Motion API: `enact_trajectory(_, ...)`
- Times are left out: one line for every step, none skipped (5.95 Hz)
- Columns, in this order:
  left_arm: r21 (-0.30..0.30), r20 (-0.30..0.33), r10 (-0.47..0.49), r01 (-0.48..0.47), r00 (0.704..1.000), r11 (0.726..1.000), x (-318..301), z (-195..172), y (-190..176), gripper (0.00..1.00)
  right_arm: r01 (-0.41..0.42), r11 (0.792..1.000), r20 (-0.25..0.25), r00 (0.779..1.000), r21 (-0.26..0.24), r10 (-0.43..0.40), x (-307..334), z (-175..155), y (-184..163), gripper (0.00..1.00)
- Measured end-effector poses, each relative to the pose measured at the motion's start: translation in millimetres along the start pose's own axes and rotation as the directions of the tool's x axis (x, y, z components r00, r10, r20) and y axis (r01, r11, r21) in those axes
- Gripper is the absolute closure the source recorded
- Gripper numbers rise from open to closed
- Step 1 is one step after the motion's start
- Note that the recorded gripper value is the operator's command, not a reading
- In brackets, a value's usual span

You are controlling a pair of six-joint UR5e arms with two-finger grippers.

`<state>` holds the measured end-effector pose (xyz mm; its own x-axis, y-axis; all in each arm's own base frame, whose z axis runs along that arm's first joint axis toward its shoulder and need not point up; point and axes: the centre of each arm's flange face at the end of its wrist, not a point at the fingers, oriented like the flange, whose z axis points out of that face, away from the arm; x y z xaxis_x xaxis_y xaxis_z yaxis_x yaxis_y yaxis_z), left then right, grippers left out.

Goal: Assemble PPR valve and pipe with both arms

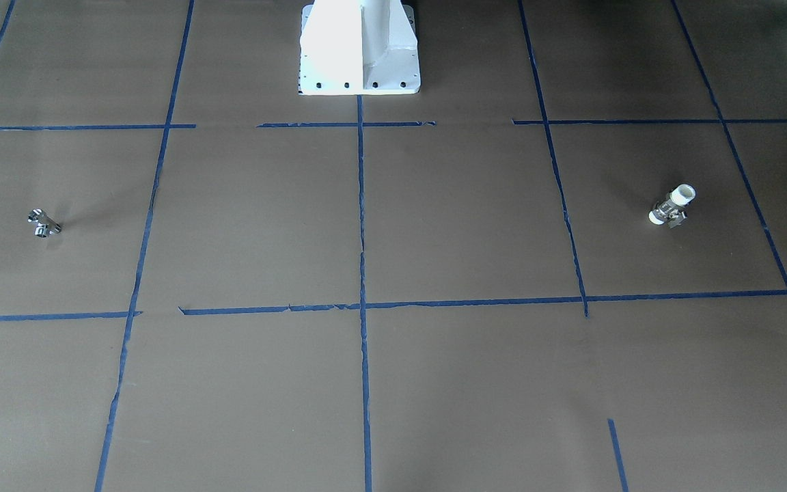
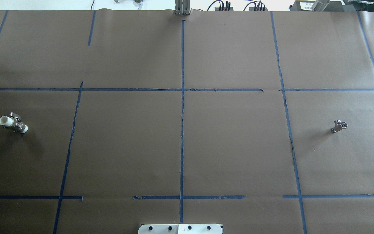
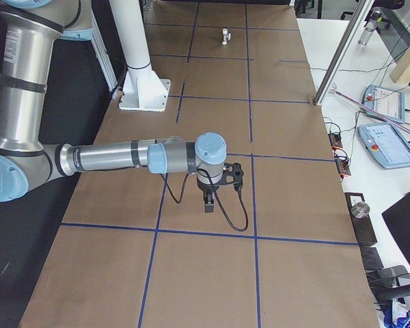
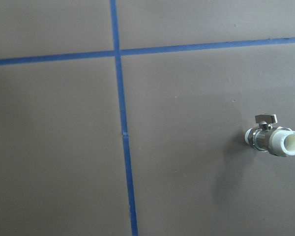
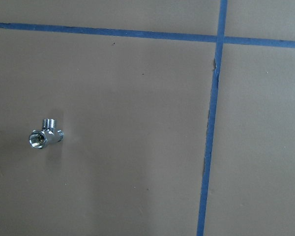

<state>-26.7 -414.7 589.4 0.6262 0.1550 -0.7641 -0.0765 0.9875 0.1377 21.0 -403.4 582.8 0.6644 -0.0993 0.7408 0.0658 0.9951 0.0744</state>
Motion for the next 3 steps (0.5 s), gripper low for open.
enact_trajectory(-0.013,-0.010,0.014,-0.014,1.000,1.000,24.6,15.4,-8.7,0.00,0.033,0.999,0.002,0.999,0.026,-0.033,-2.3,-1.9,-1.4,0.00)
enact_trajectory(-0.011,-0.024,-0.019,0.018,1.000,1.000,52.3,32.4,-15.8,0.00,0.060,0.997,0.000,0.998,0.047,-0.060,-3.1,-2.4,-1.8,0.00)
enact_trajectory(-0.002,-0.049,-0.086,0.087,0.995,0.996,83.9,51.4,-20.4,0.00,0.065,0.996,-0.001,0.998,0.054,-0.065,-2.9,-2.0,-1.7,0.00)
